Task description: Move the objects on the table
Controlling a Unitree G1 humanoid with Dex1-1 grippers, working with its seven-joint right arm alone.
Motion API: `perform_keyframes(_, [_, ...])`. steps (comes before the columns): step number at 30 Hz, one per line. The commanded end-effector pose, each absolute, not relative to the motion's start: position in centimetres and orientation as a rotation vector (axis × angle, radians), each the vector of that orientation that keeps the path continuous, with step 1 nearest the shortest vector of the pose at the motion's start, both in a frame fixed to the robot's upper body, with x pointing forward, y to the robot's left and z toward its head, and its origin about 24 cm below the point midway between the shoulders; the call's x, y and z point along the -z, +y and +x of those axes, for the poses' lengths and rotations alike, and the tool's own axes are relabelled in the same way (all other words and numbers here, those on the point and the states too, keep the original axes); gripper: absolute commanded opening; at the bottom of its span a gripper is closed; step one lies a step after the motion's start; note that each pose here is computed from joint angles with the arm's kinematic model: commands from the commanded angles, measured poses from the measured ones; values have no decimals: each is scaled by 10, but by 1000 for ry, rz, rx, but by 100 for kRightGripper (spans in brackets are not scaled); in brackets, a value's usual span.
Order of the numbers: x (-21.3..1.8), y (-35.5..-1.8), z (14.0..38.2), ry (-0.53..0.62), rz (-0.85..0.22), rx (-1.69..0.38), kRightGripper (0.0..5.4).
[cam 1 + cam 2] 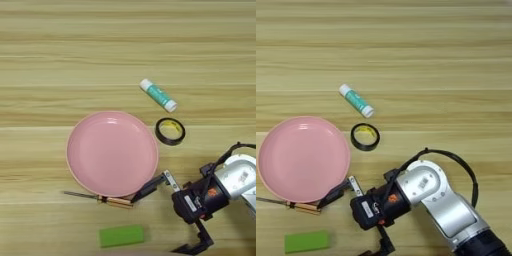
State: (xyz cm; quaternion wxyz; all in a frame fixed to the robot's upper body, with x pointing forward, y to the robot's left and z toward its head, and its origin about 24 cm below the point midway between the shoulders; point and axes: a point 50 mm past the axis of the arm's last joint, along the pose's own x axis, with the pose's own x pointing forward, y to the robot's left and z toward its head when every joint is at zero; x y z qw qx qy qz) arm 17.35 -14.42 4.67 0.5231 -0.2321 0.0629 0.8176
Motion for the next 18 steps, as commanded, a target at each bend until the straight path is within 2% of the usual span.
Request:
perform_keyframes(1, [-60, -144, 188, 104, -627, -1915, 537])
perform_keyframes(7, [-56, -136, 190, 94, -603, -1921, 537])
perform_keyframes(13, [-51, -129, 189, 134, -573, -1964, 537])
perform_keyframes(18, [-49, -129, 187, 164, -591, -1997, 537])
